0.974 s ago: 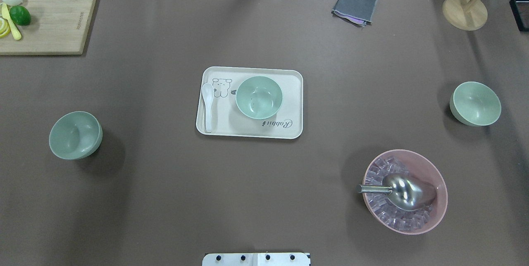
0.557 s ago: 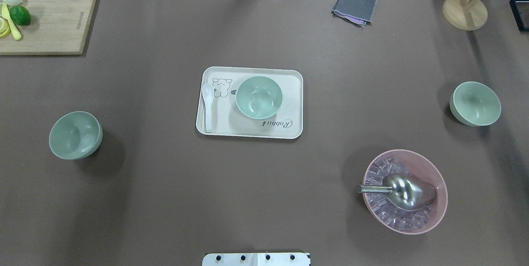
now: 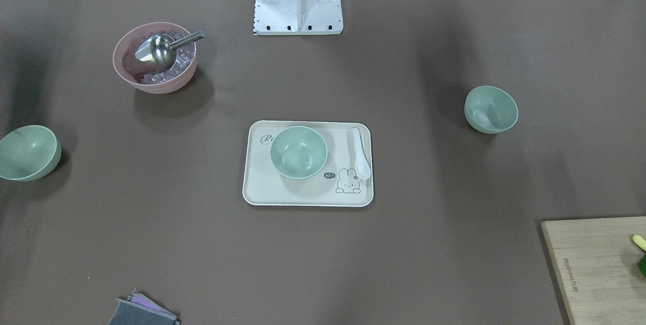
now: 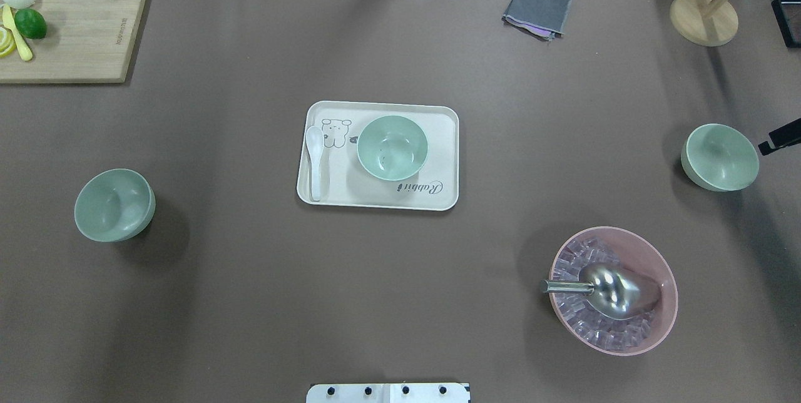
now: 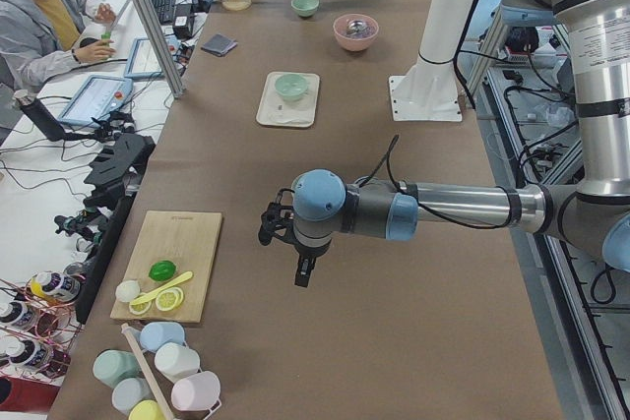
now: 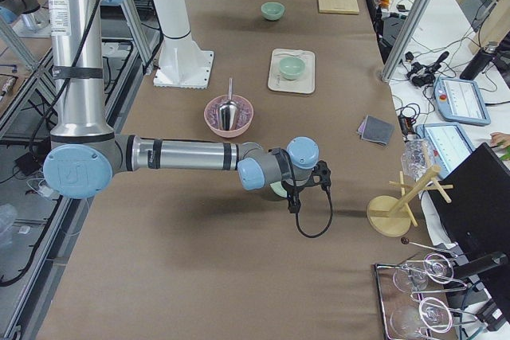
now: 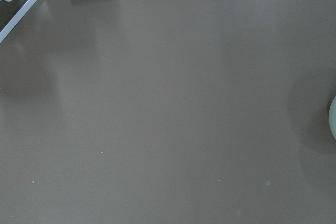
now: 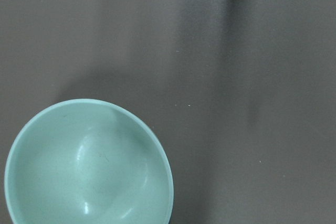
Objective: Stack green bowls together
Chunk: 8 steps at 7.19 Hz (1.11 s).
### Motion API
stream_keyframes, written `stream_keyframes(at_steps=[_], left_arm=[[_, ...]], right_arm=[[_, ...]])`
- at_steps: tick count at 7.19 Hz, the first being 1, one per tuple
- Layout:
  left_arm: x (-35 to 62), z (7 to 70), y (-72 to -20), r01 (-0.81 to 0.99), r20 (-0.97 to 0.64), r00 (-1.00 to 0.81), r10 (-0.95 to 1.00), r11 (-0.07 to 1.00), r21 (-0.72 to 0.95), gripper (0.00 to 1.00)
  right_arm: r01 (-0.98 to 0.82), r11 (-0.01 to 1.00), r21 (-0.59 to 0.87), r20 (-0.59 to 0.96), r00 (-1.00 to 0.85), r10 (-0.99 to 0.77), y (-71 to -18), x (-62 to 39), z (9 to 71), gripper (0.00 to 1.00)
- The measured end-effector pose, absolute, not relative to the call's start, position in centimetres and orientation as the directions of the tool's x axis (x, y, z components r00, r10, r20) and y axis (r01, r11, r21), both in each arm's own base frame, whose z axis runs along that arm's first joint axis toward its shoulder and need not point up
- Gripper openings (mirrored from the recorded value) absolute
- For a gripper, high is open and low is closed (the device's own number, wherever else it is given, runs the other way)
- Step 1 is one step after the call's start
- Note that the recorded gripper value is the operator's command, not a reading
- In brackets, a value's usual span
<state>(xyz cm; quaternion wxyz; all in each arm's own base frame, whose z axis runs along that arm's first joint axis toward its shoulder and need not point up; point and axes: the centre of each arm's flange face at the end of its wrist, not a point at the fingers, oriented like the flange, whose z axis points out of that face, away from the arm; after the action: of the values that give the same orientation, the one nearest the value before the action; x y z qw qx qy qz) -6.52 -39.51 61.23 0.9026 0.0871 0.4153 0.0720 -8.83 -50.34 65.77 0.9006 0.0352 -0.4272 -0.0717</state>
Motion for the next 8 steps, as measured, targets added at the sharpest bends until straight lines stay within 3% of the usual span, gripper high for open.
stream_keyframes(at_steps=[3, 4, 5, 6, 7, 8], left_arm=[[-6.0, 61.6, -39.3, -0.071, -0.737, 0.643, 0.208, 0.975, 0.213, 0.98], [-5.9, 61.6, -39.4, -0.076, -0.736, 0.643, 0.211, 0.974, 0.213, 0.98], [-5.8, 61.6, -39.4, -0.079, -0.736, 0.642, 0.215, 0.973, 0.215, 0.98], [-5.7, 61.6, -39.4, -0.081, -0.736, 0.642, 0.216, 0.973, 0.216, 0.98], [-5.7, 61.5, -39.4, -0.082, -0.735, 0.642, 0.218, 0.973, 0.216, 0.98], [-5.5, 61.5, -39.6, -0.084, -0.736, 0.641, 0.218, 0.973, 0.215, 0.98]], right_arm=[[0.115, 0.984, 0.136, 0.767, 0.616, -0.179, -49.8, -11.1, 67.6, 0.87], [0.121, 0.983, 0.136, 0.765, 0.618, -0.182, -50.0, -11.5, 67.8, 0.76], [0.124, 0.984, 0.131, 0.764, 0.62, -0.18, -50.6, -11.9, 68.1, 0.53], [0.124, 0.984, 0.125, 0.763, 0.622, -0.175, -51.0, -12.1, 68.4, 0.15], [0.123, 0.985, 0.119, 0.763, 0.623, -0.171, -51.2, -12.2, 68.6, 0.0], [0.113, 0.988, 0.105, 0.767, 0.623, -0.153, -51.3, -12.5, 68.4, 0.0]])
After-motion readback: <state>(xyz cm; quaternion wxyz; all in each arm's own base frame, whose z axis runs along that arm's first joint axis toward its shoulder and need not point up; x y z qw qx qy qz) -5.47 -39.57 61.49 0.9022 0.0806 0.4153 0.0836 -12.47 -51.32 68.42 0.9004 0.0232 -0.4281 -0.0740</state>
